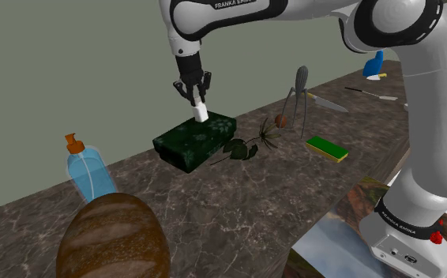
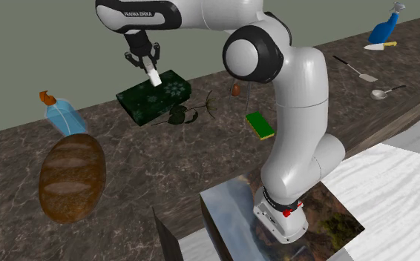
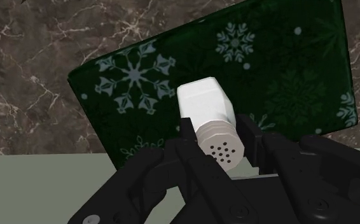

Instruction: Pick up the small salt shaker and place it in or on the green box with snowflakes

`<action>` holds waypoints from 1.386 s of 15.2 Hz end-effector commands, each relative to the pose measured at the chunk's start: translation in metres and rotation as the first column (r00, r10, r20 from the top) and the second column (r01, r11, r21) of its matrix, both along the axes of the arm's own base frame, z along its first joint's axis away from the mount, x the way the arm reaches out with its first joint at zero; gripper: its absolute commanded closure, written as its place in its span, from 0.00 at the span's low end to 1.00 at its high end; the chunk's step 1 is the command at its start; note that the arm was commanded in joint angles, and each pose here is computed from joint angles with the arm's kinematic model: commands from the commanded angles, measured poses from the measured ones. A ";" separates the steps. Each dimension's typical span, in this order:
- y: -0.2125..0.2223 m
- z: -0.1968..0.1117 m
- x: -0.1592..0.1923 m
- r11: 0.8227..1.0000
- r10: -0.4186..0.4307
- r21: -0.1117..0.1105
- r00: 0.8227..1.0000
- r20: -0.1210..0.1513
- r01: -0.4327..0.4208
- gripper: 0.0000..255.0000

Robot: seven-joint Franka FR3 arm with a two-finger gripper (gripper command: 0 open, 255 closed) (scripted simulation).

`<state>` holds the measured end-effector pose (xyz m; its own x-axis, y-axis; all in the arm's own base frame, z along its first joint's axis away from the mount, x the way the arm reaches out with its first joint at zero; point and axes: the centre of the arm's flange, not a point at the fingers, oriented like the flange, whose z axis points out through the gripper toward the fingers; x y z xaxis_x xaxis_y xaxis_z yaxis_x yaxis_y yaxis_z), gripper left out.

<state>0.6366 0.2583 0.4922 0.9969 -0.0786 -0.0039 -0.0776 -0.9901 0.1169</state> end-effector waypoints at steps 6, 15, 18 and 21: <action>0.000 -0.026 0.000 1.000 0.000 0.000 1.000 0.001 0.000 1.00; 0.000 -0.026 0.000 1.000 0.000 0.000 1.000 0.001 0.000 0.00; 0.002 -0.013 0.000 1.000 0.000 0.000 1.000 0.001 0.000 0.00; 0.006 0.024 0.001 1.000 0.000 0.000 1.000 0.001 0.000 0.00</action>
